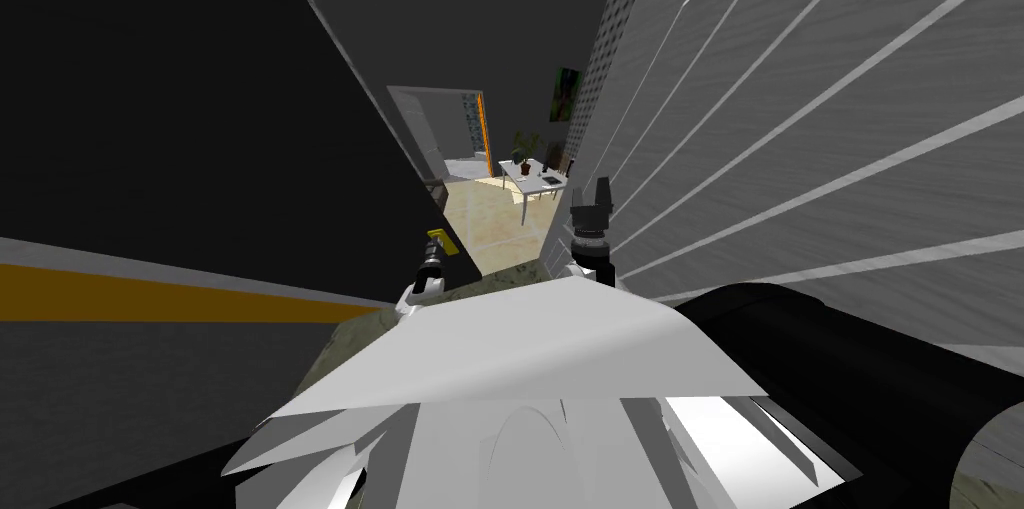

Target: Pull the door open

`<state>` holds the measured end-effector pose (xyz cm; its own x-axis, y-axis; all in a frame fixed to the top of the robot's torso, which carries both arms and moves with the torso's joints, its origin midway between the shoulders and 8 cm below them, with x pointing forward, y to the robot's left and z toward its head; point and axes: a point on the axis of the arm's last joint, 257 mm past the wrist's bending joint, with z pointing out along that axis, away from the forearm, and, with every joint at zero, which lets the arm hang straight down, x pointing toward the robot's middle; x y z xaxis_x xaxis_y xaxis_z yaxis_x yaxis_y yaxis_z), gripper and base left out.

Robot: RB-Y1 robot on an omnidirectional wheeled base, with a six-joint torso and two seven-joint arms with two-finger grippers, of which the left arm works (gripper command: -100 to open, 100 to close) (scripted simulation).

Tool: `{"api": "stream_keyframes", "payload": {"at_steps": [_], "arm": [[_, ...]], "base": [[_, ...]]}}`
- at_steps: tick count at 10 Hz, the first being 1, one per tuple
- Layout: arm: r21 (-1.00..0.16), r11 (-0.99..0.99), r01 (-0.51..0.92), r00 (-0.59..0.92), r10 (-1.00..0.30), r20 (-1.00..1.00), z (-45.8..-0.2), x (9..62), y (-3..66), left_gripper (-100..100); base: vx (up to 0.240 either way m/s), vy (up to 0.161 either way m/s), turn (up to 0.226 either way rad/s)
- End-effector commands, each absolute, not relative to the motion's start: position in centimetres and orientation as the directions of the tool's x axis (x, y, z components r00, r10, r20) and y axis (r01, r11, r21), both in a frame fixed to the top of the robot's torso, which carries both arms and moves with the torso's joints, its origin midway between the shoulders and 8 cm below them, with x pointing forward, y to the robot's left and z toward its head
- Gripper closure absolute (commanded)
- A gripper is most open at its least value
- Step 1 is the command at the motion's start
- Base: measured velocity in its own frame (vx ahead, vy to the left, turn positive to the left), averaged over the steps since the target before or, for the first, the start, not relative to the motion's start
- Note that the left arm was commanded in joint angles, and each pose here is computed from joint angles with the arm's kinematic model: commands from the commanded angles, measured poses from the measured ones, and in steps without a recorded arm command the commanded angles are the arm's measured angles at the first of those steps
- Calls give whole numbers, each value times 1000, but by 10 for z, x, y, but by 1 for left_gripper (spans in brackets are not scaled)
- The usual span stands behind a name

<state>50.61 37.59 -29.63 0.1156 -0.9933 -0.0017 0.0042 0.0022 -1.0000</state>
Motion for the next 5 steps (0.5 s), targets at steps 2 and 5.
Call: {"api": "stream_keyframes", "payload": {"at_steps": [2,5], "arm": [[-1000,1,6,117,-993,0,-296,506,377,100],[-1000,2,3,93,-996,-2,-297,502,376,100]], "base": [[-5,-1,2],[-160,67,-131]]}}
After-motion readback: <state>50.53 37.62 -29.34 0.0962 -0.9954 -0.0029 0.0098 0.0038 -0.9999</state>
